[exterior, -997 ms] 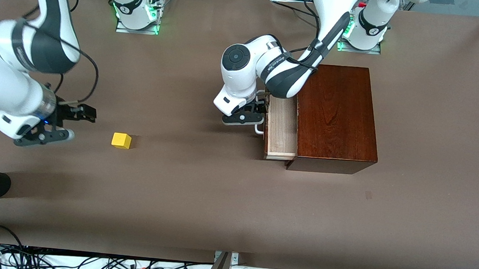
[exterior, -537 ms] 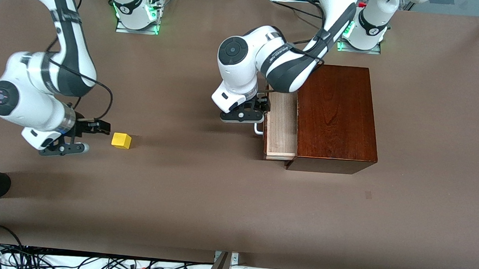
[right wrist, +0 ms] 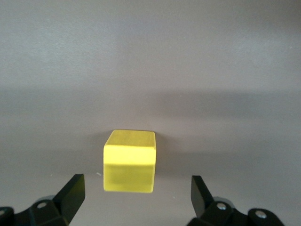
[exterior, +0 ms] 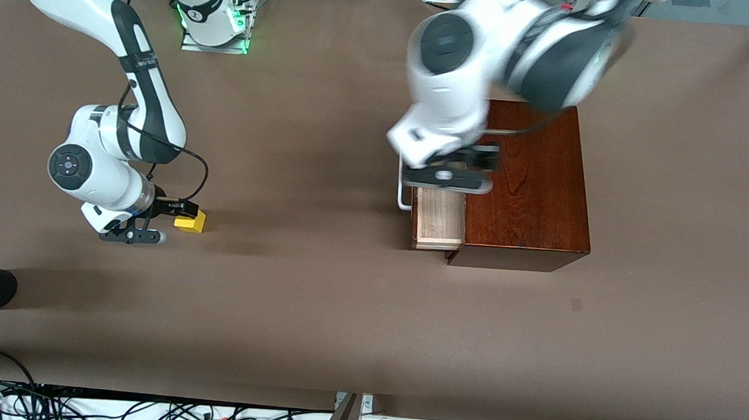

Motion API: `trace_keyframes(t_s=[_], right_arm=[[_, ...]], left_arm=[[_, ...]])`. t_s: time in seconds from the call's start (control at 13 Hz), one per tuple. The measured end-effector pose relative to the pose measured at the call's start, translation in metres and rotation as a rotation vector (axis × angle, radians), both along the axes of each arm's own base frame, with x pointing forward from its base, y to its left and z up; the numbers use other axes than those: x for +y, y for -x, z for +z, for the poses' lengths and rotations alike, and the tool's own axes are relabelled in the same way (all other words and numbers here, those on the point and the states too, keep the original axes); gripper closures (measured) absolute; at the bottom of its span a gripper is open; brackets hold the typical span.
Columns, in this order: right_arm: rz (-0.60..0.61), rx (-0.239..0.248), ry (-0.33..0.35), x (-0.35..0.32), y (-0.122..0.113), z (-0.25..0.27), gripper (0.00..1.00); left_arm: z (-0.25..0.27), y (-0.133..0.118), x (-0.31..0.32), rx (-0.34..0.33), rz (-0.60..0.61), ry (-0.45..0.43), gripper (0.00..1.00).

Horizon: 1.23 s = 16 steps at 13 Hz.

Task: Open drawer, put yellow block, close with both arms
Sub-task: 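Release the handle with the left gripper while the right gripper reaches the cube, then grasp the yellow cube with the right gripper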

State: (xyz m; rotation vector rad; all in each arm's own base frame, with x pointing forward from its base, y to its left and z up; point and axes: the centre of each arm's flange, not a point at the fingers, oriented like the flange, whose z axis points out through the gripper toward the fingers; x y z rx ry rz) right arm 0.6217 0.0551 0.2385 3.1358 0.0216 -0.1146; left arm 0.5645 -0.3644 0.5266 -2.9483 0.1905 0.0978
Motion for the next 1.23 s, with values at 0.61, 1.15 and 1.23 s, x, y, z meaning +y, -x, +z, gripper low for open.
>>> trace_keyframes(t_s=[0.61,1.15,1.23], right_arm=[[-0.012,-0.026,0.003,0.004,0.013,-0.03,0.02],[-0.024,-0.052,0.001,0.012,0.009,-0.026,0.21],[-0.024,-0.054,0.001,0.012,0.009,-0.025,0.21]], left_arm=[[0.049,-0.026,0.203,0.132,0.002,0.161,0.0],[0.047,0.004,0.283,-0.066,0.073,0.187,0.0],[0.047,0.008,0.293,-0.056,0.089,0.184,0.0]])
